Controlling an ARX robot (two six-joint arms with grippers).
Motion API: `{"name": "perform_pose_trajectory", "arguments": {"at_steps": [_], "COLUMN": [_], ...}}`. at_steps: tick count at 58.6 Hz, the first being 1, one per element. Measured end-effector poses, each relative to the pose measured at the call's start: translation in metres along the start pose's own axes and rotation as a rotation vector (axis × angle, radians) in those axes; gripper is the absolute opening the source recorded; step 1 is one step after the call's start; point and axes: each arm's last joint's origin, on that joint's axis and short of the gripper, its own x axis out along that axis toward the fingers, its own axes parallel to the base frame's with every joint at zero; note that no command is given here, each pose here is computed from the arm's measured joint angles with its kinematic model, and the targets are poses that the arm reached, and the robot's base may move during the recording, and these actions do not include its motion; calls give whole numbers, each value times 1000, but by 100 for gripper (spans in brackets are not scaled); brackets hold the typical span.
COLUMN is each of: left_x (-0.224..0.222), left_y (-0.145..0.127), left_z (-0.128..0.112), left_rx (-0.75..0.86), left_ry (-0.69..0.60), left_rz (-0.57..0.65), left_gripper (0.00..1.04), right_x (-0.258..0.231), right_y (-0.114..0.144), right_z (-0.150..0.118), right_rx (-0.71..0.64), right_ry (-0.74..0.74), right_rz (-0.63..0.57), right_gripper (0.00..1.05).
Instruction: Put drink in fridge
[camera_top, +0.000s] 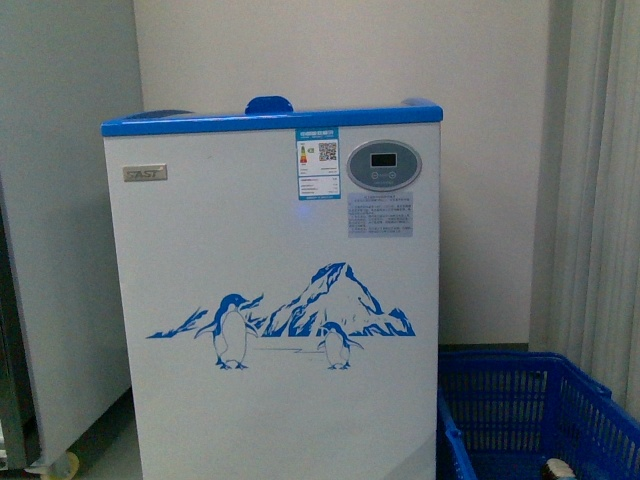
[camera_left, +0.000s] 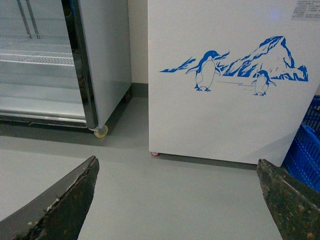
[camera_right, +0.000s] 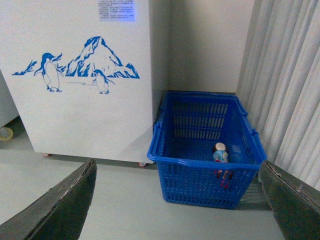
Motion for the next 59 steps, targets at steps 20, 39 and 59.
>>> {"name": "perform_pose_trajectory", "arguments": {"at_steps": [20, 39, 59], "left_x": [0, 0, 0], "left_y": [0, 0, 0], "left_z": [0, 0, 0], "left_rx": [0, 0, 0], "left_ry": [0, 0, 0], "left_rz": [0, 0, 0], "left_gripper": [97, 97, 97], "right_x": [0, 0, 0], "right_y": [0, 0, 0], "right_z": [0, 0, 0], "right_rx": [0, 0, 0], "right_ry": [0, 0, 0], "right_rz": [0, 0, 0], "right_gripper": [97, 97, 97]}}
